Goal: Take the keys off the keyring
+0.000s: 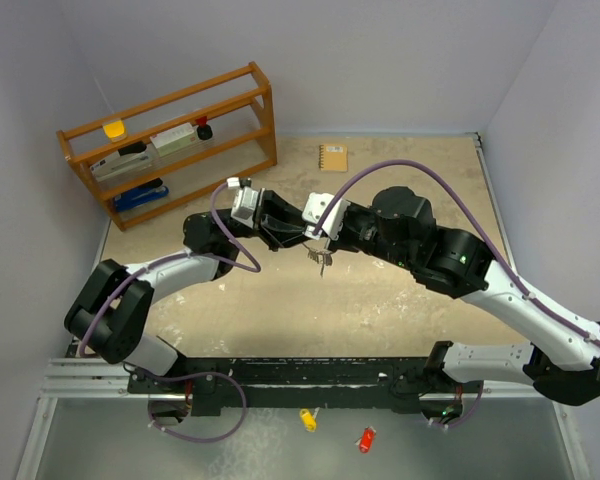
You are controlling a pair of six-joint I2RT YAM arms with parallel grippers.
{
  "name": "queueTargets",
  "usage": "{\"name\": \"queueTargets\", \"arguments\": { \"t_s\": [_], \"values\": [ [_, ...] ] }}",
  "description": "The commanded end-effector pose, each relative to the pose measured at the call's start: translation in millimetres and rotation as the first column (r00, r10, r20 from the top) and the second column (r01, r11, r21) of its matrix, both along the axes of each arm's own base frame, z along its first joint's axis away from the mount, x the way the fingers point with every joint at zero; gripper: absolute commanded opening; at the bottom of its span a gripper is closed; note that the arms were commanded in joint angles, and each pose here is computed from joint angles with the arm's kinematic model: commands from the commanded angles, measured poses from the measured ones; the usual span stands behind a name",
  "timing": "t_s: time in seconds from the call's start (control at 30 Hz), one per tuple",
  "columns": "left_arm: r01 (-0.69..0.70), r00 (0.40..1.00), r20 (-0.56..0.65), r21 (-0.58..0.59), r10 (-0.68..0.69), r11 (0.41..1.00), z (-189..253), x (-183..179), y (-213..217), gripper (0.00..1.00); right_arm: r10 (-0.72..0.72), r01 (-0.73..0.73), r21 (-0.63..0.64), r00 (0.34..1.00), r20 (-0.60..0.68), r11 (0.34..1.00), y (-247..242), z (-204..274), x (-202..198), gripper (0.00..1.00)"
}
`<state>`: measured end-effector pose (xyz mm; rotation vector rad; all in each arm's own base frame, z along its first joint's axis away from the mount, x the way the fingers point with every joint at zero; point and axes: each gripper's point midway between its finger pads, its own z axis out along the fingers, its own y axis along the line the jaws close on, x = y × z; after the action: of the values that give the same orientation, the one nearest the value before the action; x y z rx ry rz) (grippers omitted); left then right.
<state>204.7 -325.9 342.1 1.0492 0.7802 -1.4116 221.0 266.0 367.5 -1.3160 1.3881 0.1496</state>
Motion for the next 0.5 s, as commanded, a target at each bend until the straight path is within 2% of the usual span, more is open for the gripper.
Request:
{"name": "queueTargets", "arguments": {
  "t_s": [0.0, 0.47],
  "values": [
    [0.035, 0.993, 0.119, -0.110, -0.022, 0.993, 34.6, -15.9, 11.5, 0.22, 0.000, -0.006, 0.090, 0.998, 0.066, 0.996, -3.5, 34.1, -2.3, 0.00],
    [0.007, 0.994, 0.110, -0.147, 0.009, 0.989, 46.2, -11.4, 15.9, 0.22, 0.000, -0.006, 0.092, 0.998, 0.066, 0.996, -3.8, 33.8, -2.2, 0.00]
  ]
}}
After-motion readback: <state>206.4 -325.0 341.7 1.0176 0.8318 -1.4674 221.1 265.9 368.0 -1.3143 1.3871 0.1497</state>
